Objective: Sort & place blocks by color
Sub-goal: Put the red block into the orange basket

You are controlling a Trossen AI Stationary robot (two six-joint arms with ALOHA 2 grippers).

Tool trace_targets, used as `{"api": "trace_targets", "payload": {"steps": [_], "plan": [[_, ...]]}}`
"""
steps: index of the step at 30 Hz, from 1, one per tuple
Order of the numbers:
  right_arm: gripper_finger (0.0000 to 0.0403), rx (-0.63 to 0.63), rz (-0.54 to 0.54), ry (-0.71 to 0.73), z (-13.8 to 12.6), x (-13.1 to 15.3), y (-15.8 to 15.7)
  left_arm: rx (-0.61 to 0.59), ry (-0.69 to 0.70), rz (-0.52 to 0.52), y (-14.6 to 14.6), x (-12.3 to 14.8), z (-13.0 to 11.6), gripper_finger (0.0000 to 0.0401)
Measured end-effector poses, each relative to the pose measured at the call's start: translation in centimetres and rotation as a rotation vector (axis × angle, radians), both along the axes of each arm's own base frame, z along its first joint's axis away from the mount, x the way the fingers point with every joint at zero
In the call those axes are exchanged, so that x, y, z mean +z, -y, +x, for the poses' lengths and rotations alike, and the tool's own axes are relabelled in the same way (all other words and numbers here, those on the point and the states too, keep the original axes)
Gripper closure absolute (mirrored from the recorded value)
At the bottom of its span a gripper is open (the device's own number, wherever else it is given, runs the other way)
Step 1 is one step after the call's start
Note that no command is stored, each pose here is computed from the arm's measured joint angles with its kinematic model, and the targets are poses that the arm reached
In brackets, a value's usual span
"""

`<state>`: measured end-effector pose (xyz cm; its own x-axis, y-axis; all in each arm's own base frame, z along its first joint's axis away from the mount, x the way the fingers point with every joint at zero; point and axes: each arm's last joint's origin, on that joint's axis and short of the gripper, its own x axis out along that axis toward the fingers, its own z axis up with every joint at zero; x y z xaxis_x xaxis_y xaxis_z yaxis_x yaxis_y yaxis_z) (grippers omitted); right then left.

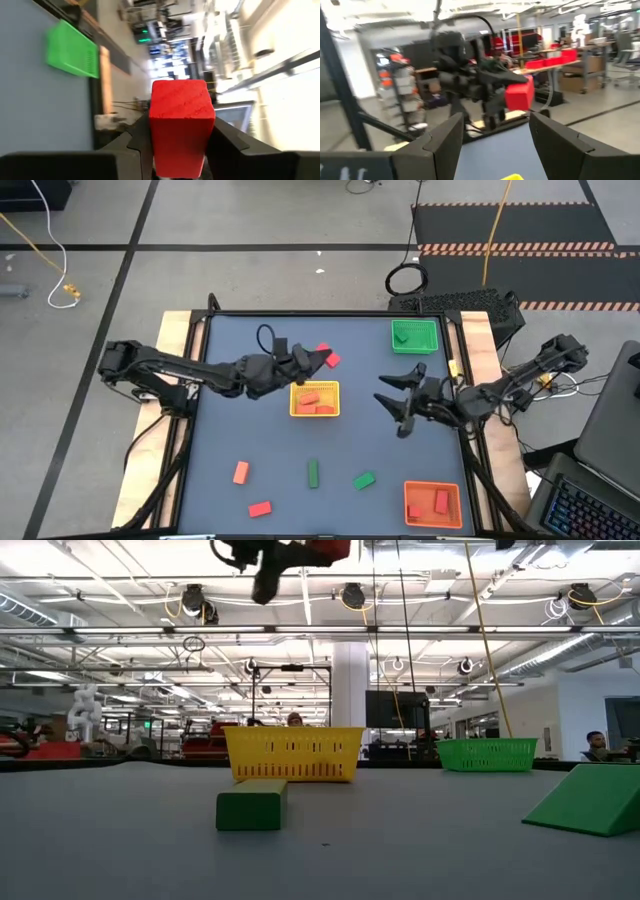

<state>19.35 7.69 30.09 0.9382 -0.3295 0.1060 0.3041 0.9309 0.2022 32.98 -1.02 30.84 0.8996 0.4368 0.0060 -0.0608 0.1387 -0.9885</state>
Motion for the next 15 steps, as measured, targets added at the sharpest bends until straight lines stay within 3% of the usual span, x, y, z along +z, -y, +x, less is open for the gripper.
{"api": "trace_targets", "payload": {"steps": [10, 15], "plan": [[0.0154, -0.113, -0.056, -0.080, 2.2, -1.5, 1.7, -0.019, 0.056, -0.061, 0.7, -1.6, 1.6, 0.0270], [0.0134, -0.078, -0.029, -0.076, 3.4, -2.2, 2.8, 0.001, 0.041, -0.026, 0.0, -1.5, 1.5, 0.0270]]}}
